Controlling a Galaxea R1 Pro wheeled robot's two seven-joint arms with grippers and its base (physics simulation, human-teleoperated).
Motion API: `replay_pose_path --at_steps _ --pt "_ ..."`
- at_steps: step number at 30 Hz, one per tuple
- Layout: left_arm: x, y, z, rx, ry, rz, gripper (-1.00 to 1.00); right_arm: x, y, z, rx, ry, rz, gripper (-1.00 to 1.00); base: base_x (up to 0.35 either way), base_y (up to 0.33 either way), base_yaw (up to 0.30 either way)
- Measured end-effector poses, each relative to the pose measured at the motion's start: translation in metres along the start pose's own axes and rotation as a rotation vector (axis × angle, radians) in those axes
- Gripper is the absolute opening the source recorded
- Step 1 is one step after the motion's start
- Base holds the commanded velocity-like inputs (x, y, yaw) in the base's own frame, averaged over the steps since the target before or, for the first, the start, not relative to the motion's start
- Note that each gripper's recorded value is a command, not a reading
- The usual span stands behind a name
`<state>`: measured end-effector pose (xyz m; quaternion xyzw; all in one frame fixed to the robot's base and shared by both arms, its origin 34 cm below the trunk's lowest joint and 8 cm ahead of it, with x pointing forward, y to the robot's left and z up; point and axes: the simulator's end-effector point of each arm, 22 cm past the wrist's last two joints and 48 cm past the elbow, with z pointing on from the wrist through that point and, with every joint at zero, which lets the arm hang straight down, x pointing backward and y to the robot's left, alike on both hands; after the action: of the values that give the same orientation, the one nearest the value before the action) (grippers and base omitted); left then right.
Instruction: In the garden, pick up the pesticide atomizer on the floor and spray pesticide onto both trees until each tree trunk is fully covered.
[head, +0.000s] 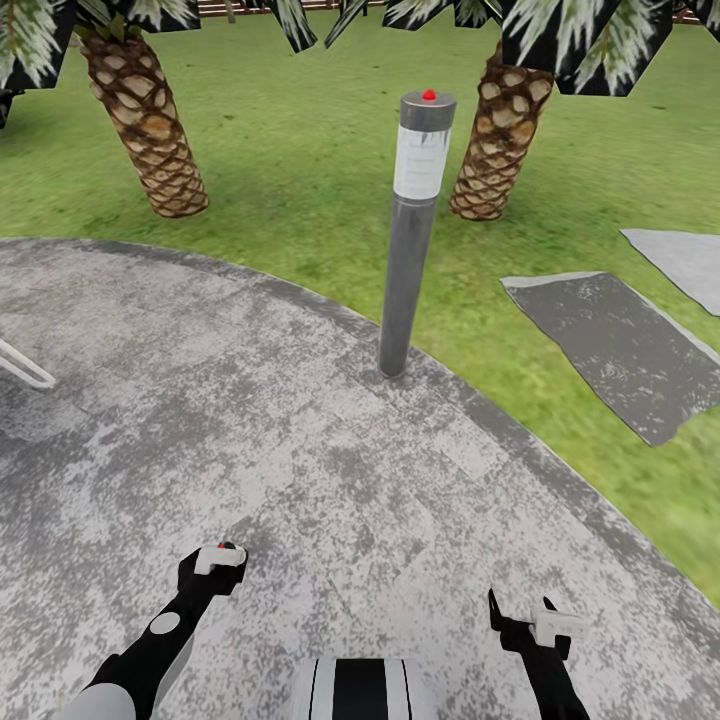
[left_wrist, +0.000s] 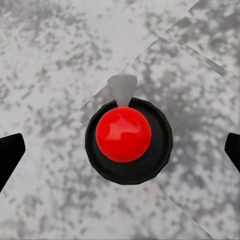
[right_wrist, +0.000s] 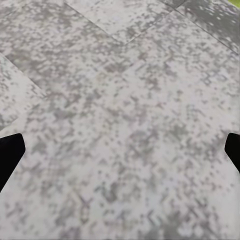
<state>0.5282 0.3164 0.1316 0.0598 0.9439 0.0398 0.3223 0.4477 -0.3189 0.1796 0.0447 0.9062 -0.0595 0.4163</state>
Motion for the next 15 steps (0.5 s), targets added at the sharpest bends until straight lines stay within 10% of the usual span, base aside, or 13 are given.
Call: replay_pose_path --at_steps 15 --pt "0.0076 -0.0017 0.0016 0.003 0.013 0.001 1.00 0.0060 -0.0002 0.0002 0.001 0.012 -0.002 1.00 0.001 0.000 0.000"
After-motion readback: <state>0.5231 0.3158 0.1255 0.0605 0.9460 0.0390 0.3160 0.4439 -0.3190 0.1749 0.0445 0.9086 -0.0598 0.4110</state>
